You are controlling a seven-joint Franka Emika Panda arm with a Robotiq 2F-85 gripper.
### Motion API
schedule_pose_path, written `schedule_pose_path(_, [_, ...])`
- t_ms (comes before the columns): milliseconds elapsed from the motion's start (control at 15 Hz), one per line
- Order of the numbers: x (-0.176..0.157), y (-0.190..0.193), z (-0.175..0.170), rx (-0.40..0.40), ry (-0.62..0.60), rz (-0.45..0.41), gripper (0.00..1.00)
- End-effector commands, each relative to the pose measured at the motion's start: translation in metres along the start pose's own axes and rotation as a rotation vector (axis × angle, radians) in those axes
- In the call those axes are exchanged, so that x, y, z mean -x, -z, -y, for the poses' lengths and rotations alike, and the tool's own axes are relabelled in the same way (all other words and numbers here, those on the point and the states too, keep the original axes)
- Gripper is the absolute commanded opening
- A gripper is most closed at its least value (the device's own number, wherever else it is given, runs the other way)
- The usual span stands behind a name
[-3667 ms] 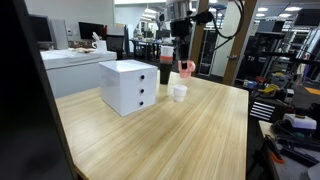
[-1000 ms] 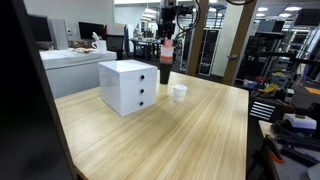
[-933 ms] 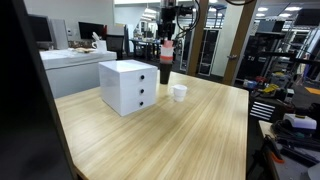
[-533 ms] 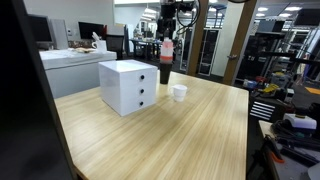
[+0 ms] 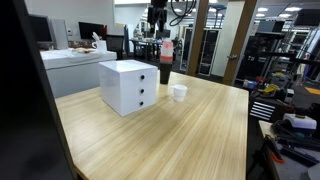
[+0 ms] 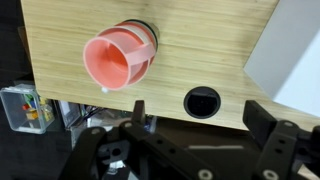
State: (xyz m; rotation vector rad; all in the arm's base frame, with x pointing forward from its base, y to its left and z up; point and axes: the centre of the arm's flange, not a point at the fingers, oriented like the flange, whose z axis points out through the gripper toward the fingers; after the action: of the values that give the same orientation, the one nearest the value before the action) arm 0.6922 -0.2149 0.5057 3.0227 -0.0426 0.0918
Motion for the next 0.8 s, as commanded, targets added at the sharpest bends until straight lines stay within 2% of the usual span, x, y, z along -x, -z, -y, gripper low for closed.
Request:
schedule_pose_path(0, [0.034,0.001,0.034,-0.014,0.118,0.029,1.00])
schedule_pose_path(200, [0.050,-0.020,0.056,-0.037,0.210,0.087,1.00])
schedule_pose_path(400, [0.074,-0.057,0.069,-0.054,0.278,0.158,1.00])
schedule_pose_path(733, [0.109,-0.118,0.084,-0.014,0.304,0.147,1.00])
